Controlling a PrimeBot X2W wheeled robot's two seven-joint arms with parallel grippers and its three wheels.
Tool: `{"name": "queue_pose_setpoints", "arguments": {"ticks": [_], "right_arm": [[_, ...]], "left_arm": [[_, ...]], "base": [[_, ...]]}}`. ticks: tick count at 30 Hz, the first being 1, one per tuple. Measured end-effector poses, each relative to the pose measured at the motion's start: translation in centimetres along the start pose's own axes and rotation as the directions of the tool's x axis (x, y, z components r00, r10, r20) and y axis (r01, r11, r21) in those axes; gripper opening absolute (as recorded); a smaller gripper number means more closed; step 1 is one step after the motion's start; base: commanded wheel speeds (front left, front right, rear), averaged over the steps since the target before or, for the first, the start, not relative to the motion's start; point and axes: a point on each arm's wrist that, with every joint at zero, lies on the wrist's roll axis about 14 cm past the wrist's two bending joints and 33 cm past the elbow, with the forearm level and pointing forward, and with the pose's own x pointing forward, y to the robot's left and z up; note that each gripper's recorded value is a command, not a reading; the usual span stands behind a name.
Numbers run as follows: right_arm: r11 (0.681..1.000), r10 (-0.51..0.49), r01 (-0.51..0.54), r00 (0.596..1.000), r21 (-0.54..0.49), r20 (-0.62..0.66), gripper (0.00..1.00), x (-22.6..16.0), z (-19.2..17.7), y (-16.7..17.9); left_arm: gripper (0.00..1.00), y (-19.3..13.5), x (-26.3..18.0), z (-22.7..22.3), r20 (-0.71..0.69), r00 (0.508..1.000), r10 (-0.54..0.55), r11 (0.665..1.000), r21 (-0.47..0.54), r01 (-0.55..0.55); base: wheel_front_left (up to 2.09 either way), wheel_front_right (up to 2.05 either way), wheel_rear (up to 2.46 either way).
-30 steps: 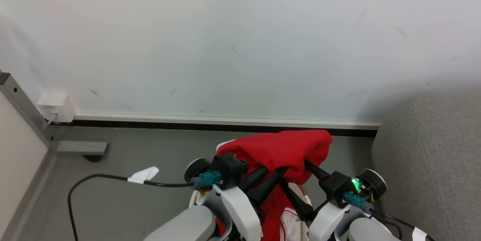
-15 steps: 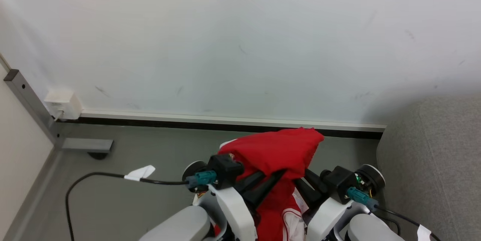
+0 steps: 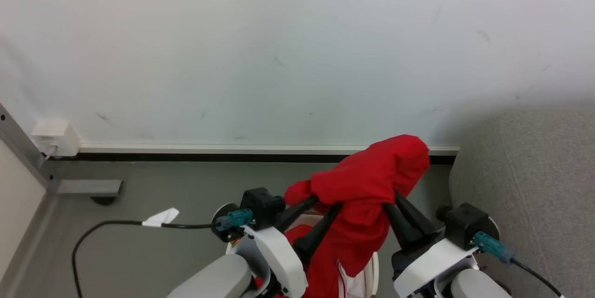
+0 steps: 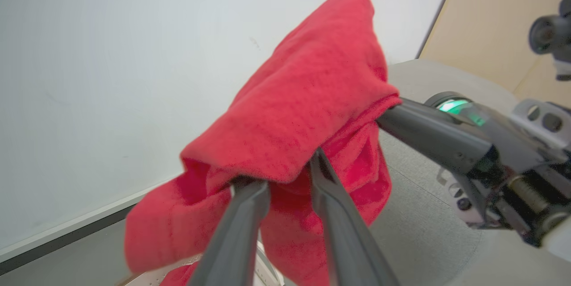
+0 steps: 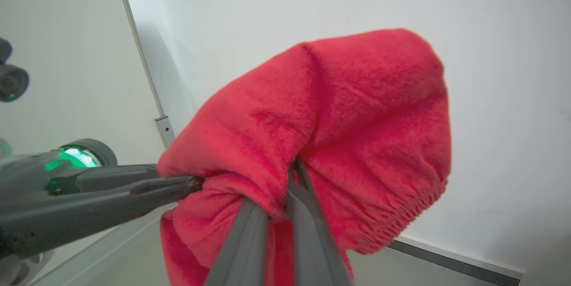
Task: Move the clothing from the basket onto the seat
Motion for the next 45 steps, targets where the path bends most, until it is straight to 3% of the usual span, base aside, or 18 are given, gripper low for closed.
{"name": "queue_pose_setpoints", "arguments": {"ticks": [12,19,27,38,45], "right_arm": [[0.976,-0.215,0.217,0.973,-0.01,0.088,0.0,-3.2,3.2,-7.1],[0.938,-0.338,0.345,0.931,-0.036,0.139,0.0,-7.0,5.1,-11.0],[0.871,-0.476,0.49,0.859,-0.032,0.186,0.0,-12.4,6.3,-13.8],[0.742,-0.65,0.67,0.724,-0.011,0.23,0.0,-19.6,6.9,-15.9],[0.697,-0.694,0.717,0.68,-0.016,0.235,0.0,-21.9,7.1,-16.6]], "left_arm": [[1.0,-2.7,1.9,1.0,0.046,0.994,-0.097,0.995,0.009,0.097],[1.0,-4.5,3.5,1.0,0.056,0.984,-0.171,0.984,0.058,0.167],[1.0,-7.0,5.9,0.7,0.07,0.96,-0.271,0.961,0.085,0.265],[1.0,-11.8,8.6,-1.3,0.056,0.896,-0.44,0.897,0.078,0.435],[1.0,-13.5,9.0,-1.9,0.056,0.871,-0.488,0.873,0.063,0.485]], "base": [[0.0,0.0,0.0],[0.0,0.0,0.0],[0.0,0.0,0.0],[0.0,0.0,0.0],[0.0,0.0,0.0]]}}
